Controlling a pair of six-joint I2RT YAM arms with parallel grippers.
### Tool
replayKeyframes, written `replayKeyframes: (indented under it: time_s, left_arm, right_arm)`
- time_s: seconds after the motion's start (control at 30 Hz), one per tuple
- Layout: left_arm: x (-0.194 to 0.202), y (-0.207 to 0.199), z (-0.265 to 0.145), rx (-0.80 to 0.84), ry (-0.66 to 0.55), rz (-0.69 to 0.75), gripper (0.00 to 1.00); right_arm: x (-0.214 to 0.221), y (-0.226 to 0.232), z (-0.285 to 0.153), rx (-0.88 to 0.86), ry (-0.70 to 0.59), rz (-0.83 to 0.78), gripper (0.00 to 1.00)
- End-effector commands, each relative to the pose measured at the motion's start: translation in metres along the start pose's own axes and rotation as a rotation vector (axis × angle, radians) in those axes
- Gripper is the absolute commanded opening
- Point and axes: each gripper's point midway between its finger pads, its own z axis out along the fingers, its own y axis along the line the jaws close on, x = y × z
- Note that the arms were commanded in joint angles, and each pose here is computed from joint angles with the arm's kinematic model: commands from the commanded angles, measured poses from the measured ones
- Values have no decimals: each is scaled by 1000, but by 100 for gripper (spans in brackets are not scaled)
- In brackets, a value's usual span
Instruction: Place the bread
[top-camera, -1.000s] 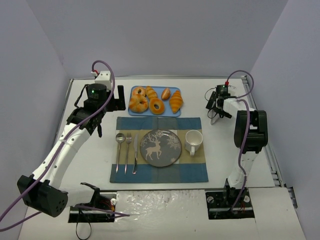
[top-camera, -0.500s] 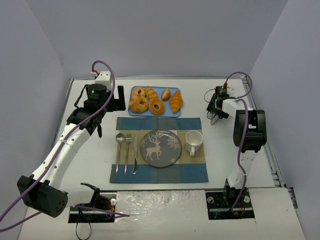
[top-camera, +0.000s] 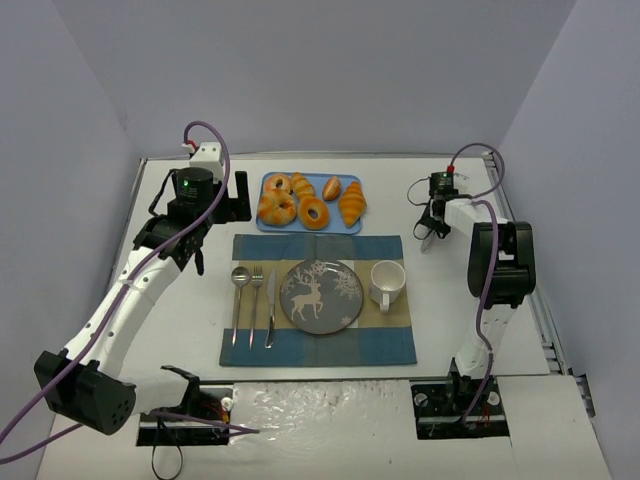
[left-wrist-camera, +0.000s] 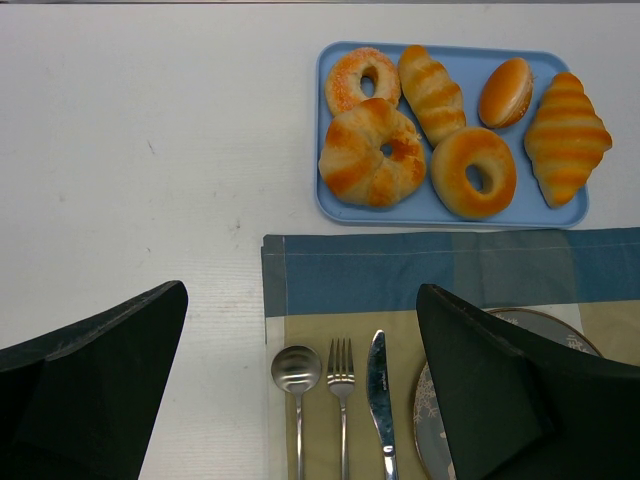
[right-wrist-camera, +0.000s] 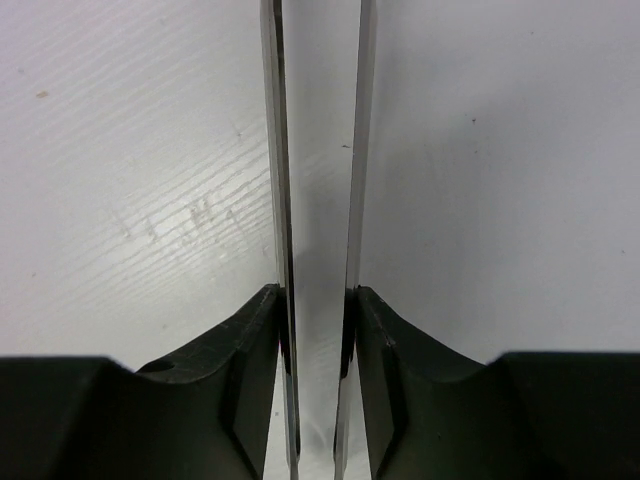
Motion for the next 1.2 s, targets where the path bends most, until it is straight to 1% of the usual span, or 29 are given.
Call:
replayKeyframes:
  time_s: [0.0, 0.03, 0.07, 0.27, 0.4, 0.6, 0.7, 0.87, 1.07, 1.17]
  left_arm:
    - [-27, -3, -7, 6, -85, -5, 97]
    - [-28, -3, -7, 6, -88, -5, 97]
    - [-27, -3, -7, 6, -87, -4, 97]
    - [-28, -3, -7, 5, -87, -6, 97]
    - [-26, -2, -6, 4, -83, -5, 97]
    - [-26, -3, -5, 6, -82, -6, 97]
    - [-26, -3, -5, 7, -82, -6, 97]
    - [-26, -3, -5, 5, -81, -6, 97]
    - [-25, -3, -4, 6, -77, -5, 97]
    - [-25, -3, -4, 6, -77, -5, 97]
  right_arm:
    - [-69, 16, -77, -67, -223, 27, 28]
    - [-75, 19, -88, -76, -246, 23, 28]
    - [-76, 19, -91, -76, -249, 21, 28]
    - [-92, 36, -158, -121, -360, -21, 31]
    - [-87, 55, -194, -201, -388, -53, 31]
    - [-64, 93, -235, -348, -387, -119, 35]
    - [-51, 107, -244, -385, -374, -156, 38]
    - [-26, 122, -244, -431, -328, -201, 42]
    - [-4, 130, -241, -449, -292, -234, 44]
    - [6, 133, -238, -454, -272, -251, 47]
